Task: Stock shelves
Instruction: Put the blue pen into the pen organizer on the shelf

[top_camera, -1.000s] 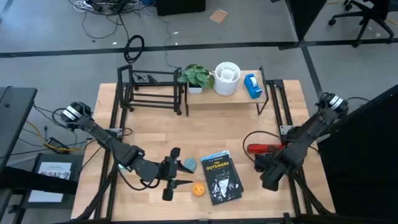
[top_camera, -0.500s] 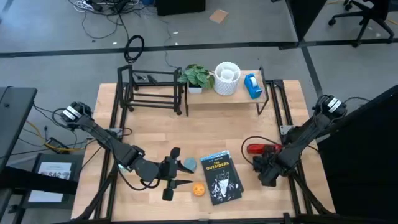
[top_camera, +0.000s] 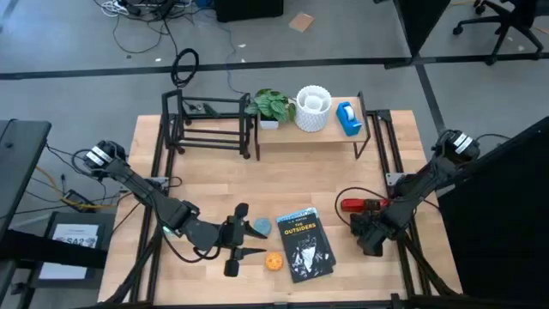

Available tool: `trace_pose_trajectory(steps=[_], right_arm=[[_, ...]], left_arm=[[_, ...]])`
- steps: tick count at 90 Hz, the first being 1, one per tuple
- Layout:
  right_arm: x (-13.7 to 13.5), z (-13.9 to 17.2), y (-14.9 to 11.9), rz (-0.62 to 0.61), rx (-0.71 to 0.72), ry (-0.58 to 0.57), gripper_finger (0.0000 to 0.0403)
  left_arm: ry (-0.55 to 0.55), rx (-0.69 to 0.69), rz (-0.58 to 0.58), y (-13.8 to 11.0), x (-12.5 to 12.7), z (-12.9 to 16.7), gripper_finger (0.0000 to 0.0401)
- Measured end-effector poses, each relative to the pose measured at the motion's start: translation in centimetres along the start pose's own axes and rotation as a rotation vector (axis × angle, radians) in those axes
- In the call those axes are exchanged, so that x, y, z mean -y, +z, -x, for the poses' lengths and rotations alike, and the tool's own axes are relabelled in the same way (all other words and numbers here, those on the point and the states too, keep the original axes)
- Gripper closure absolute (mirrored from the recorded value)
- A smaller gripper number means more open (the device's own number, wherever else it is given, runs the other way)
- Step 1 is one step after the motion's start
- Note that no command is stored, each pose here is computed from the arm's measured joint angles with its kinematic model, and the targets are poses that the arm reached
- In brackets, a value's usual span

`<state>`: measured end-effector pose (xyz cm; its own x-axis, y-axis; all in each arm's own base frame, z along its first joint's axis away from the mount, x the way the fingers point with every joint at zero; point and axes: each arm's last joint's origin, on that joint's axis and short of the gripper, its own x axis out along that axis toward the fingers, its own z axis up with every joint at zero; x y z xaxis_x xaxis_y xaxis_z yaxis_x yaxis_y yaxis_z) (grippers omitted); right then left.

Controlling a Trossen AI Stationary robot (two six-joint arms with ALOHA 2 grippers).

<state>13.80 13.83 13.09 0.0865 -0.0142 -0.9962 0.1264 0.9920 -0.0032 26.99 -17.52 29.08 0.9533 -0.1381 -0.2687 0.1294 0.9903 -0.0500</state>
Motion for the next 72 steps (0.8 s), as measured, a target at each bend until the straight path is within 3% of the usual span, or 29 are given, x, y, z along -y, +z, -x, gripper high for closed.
trace_pose_trajectory(steps=[13, 27, 72], right_arm=[[-0.1, 0.0, 0.0, 0.0, -0.001, 0.012, 0.0389], [-0.8, 0.7, 0.9, -0.092, 0.056, 0.016, 0.0398], [-2.3, 3.1, 4.1, -0.137, 0.289, 0.074, 0.0402]], left_arm=[[0.0, 0.0, 0.001, 0.0, 0.0, 0.0, 0.027], [0.0, 0.0, 0.003, 0.0, 0.0, 0.0, 0.027], [0.0, 0.0, 0.003, 0.0, 0.0, 0.0, 0.027]])
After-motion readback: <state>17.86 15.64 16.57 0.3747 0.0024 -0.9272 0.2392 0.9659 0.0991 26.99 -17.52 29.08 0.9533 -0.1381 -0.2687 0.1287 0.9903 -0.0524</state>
